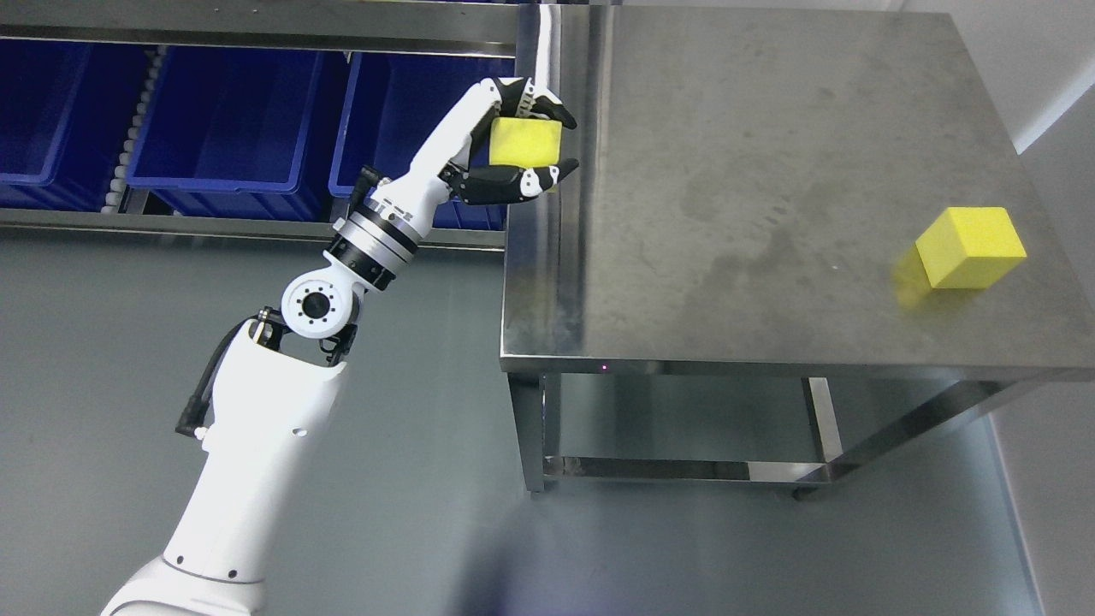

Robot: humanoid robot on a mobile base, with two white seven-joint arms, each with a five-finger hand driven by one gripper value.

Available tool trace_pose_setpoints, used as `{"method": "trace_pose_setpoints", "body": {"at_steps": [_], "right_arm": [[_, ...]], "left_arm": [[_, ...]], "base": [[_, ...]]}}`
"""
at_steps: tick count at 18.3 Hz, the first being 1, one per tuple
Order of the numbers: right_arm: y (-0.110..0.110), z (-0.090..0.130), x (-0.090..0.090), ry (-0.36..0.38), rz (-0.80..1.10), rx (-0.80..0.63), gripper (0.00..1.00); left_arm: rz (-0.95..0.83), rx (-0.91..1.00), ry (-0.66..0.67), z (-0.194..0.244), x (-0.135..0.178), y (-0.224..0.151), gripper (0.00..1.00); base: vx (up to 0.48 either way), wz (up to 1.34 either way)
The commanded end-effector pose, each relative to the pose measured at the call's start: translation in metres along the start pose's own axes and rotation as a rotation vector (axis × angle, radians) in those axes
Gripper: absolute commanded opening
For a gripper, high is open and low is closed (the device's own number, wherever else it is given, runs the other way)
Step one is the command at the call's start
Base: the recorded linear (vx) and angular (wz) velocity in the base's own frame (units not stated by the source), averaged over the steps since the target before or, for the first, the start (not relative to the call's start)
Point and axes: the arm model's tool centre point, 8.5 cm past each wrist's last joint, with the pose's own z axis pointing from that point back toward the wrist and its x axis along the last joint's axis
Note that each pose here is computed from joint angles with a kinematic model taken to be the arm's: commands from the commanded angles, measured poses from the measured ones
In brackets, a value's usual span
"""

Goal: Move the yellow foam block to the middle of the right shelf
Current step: 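Lift the yellow cube off the table with the left hand, then carry the cube in the raised left hand while turning toward the blue bins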

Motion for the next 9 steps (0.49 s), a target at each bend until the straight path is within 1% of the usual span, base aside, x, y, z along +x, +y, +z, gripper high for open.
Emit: {"method": "trace_pose_setpoints", "body": {"at_steps": [1,5,9], "right_arm": [[-0.011,-0.001,0.006,-0.018,0.004,-0.017,1.00],[-0.011,-0.001,0.006,-0.018,0.004,-0.017,1.00],[-0.011,-0.001,0.006,-0.018,0.004,-0.017,1.00]], "left_arm": [[-0.062,0.189,-0.037,0.039,0.020,0.080,0.00],[0.004,0.297,-0.066,0.063,0.011,0.085,0.00],[0.080,0.369,-0.104,0.083,-0.003,0.064,0.00]], "base": [[-0.020,0.32],[-0.007,0.49],[0.032,0.88]]}}
